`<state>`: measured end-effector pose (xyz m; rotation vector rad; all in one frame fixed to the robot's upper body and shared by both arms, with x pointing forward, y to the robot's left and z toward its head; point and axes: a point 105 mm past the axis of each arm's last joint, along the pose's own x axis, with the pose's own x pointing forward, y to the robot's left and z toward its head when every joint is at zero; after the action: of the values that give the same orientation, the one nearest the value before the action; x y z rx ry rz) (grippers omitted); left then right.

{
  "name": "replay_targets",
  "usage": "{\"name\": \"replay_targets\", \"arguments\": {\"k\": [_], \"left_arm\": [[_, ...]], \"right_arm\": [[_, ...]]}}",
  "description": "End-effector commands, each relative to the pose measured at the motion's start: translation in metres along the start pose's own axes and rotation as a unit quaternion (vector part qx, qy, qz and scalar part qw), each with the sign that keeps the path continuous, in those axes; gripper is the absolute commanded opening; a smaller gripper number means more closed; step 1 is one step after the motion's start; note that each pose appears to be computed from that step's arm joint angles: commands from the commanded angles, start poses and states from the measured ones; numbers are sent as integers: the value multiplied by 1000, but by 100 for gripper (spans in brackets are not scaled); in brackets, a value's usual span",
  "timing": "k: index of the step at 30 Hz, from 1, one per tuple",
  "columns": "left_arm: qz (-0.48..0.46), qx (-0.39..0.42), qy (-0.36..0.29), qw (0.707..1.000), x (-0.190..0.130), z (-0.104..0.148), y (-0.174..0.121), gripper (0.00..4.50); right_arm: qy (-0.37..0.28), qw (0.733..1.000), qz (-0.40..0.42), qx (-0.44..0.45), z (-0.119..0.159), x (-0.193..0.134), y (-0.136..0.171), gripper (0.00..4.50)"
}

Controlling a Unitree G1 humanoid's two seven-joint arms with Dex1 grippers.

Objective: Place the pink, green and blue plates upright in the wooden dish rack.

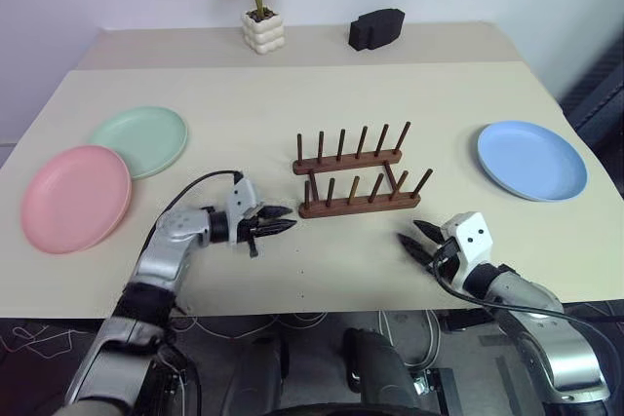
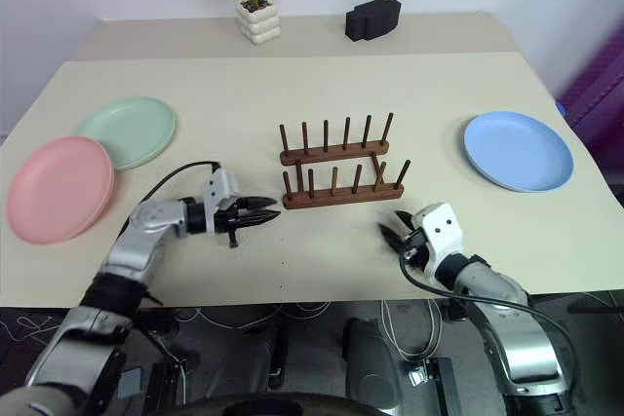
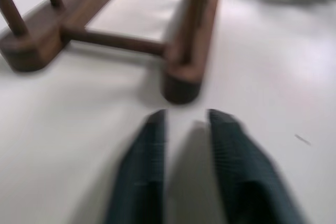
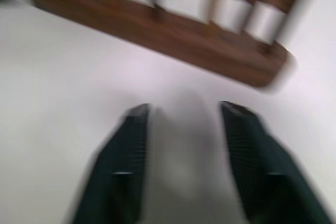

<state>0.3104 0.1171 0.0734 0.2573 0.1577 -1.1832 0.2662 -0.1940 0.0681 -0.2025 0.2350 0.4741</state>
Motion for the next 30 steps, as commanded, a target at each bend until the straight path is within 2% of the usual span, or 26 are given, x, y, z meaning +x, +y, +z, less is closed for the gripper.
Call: {"name": "replay_targets", "arguments": {"k": [1,6,13,21,30], "left_arm": [[-18,1,3,1000,5,5,-17,0],[-20,-5,-2,1000,18,6,-33,0],[23,-28,-31,999,35,13,-31,0],[104,-14,-36,994,53,14,-4,0],[147,-6,-40,988,52,13,13,0]], "right_arm": [[-26,999,-31,-9,8,5,-2,7],[-38,997,-60,-7,12,17,0,7],[-45,997,-68,-8,18,32,6,7],[-48,996,-71,-31,25,44,-2,7],[-62,995,-72,-34,35,63,-6,7]]}}
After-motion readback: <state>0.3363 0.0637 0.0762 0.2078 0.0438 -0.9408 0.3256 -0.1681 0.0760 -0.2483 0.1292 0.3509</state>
